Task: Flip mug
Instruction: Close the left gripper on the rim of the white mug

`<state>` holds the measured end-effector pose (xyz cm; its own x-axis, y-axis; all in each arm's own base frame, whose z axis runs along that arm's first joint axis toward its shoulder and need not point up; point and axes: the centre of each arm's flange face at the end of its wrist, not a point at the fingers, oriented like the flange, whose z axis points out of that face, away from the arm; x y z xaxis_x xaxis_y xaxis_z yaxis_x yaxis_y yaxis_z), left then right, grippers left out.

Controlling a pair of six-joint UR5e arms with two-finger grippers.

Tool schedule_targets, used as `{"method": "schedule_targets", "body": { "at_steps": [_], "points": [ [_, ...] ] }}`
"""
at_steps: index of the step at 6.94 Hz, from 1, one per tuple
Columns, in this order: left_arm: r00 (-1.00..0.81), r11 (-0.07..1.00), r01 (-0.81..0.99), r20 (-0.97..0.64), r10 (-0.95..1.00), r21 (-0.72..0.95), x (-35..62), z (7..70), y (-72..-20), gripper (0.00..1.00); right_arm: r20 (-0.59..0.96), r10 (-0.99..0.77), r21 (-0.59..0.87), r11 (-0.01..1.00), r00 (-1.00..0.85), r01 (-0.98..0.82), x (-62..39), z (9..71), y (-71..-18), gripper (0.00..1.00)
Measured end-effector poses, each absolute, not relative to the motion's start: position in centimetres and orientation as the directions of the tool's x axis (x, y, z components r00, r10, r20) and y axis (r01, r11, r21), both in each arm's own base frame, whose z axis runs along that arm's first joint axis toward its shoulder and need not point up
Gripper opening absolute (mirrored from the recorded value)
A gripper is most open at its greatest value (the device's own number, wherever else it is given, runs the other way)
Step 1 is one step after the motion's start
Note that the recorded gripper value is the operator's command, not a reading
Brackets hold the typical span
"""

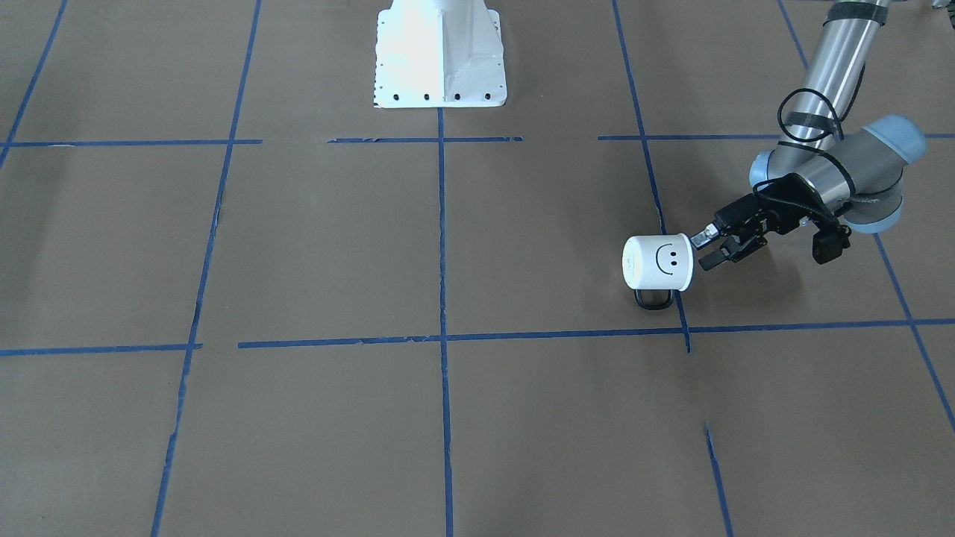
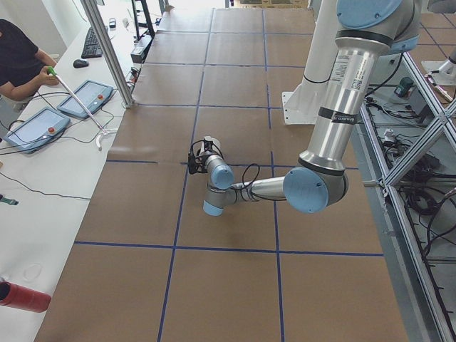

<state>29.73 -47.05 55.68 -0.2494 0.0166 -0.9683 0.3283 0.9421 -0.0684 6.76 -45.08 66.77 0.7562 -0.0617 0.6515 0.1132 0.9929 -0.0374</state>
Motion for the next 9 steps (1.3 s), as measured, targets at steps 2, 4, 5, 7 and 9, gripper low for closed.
{"method": "schedule_targets", "body": {
  "at_steps": [2,4,5,7,9],
  "points": [
    [-0.262,0.949,0.307,-0.965,0.009,-0.074,31.1,54.9,-46.9,0.96,0.651,-0.061,-0.038,0.993,0.756,0.113,6.8,66.8,-45.1,1.00],
    [-0.265,0.955,0.288,-0.964,0.004,-0.075,32.3,54.7,-46.5,0.93,0.651,-0.061,-0.038,0.993,0.756,0.113,6.8,66.8,-45.1,1.00],
    [-0.267,0.957,0.281,-0.964,0.003,-0.075,32.7,54.5,-46.3,0.75,0.652,-0.061,-0.038,0.993,0.756,0.113,6.8,66.8,-45.1,1.00],
    [-0.268,0.958,0.276,-0.963,0.003,-0.073,33.2,54.4,-46.2,0.00,0.651,-0.062,-0.037,0.993,0.756,0.113,6.8,66.8,-45.1,1.00],
    [-0.270,0.959,0.275,-0.963,0.007,-0.070,33.3,54.2,-46.2,0.00,0.651,-0.062,-0.037,0.993,0.756,0.113,6.8,66.8,-45.1,1.00]
  ]
}}
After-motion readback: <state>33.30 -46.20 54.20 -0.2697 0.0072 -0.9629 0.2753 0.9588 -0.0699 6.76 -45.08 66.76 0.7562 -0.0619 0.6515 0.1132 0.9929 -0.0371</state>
